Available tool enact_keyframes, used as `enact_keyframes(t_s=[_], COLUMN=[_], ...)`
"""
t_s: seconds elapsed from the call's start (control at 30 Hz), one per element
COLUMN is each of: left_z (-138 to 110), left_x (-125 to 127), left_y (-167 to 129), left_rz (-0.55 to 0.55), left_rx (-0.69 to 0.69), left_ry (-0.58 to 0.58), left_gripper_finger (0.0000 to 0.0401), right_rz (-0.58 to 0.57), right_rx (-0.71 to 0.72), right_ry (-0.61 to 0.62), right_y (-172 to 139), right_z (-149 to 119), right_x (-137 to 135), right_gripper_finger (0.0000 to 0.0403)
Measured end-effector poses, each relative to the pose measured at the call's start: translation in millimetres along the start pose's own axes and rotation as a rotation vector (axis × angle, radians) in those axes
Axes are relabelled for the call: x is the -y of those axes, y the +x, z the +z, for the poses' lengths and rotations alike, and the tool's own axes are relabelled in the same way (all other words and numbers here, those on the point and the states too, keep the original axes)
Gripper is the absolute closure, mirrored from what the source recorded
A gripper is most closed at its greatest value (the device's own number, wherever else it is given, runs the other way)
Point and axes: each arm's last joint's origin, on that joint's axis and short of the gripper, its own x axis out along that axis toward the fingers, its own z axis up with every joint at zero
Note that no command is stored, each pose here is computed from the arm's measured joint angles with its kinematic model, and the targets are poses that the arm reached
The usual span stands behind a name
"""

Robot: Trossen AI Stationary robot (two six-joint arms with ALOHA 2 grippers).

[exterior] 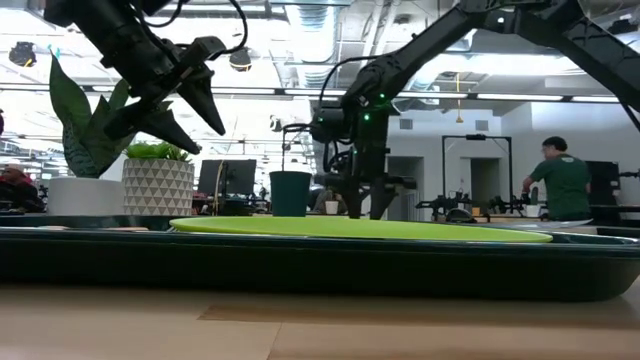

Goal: Pick and place plate/cup/fork/spoon on tray
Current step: Put the orange spoon on the black tray to the left of the green plate

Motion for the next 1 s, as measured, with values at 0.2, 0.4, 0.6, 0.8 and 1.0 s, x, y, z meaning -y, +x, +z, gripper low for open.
enact_keyframes(t_s=[0.2, 0.4, 0.6, 0.8, 1.0], left_z=[1.6, 1.6, 1.6, 1.6, 1.7], left_x=[-0.8, -0.8, -0.8, -0.8, -0.8], left_y=[0.7, 0.7, 0.7, 0.7, 0.8], left_rz=[0.003, 0.003, 0.003, 0.003, 0.005], left_rx=[0.000, 0.000, 0.000, 0.000, 0.006], left_ry=[-0.007, -0.006, -0.007, -0.006, -0.006], left_gripper_finger=[0.0182, 0.0182, 0.0182, 0.0182, 0.0182], right_rz=[-0.002, -0.010, -0.002, -0.009, 0.013], right_rx=[-0.010, -0.017, -0.017, -0.055, -0.072], right_ry=[-0.007, -0.003, -0.014, -0.015, -0.022], right_y=[7.0, 7.9, 7.0, 1.7, -19.9], right_z=[-8.4, -9.2, -11.8, -15.4, -20.4], right_x=[0.3, 1.2, -2.3, 0.1, 1.2], right_gripper_finger=[0.0236, 0.0330, 0.0384, 0.0386, 0.0396])
